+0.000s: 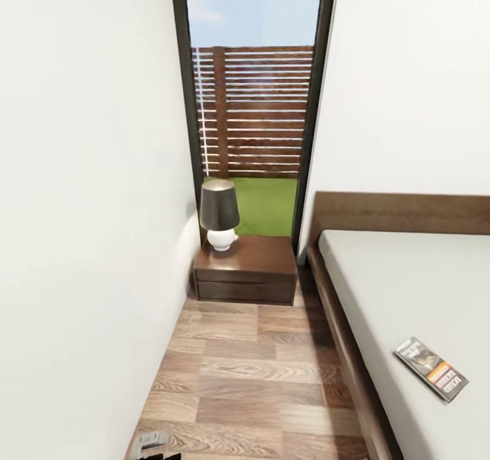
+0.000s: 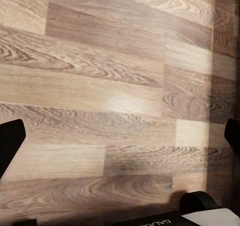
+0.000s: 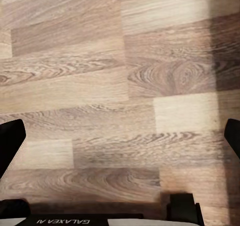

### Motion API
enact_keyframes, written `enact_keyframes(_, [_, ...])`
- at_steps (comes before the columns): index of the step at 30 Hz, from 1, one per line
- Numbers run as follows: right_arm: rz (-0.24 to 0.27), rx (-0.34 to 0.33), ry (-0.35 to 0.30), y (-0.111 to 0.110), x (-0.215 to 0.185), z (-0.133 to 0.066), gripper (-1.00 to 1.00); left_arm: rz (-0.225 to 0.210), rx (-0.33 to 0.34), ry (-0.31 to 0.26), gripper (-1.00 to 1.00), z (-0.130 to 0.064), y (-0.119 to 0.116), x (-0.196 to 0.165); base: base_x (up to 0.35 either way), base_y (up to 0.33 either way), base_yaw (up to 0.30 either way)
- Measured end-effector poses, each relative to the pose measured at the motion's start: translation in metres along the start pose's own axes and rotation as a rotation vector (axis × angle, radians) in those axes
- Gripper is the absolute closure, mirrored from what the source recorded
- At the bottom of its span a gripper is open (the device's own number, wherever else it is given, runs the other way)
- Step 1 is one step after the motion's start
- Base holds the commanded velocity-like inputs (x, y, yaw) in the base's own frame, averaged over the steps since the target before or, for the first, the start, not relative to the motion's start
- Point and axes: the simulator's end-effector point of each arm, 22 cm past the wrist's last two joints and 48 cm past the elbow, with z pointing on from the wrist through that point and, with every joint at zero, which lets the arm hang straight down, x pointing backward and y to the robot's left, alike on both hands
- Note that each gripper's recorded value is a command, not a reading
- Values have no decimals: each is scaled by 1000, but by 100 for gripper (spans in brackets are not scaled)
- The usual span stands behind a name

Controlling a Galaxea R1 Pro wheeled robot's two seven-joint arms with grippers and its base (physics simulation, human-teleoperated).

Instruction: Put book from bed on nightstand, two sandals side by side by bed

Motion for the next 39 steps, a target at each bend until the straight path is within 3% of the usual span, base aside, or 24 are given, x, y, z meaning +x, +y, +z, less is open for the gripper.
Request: enact_keyframes(39, [0,-2,0,0,0,0,-100,0,0,0,-100,0,0,0,329,21,-1])
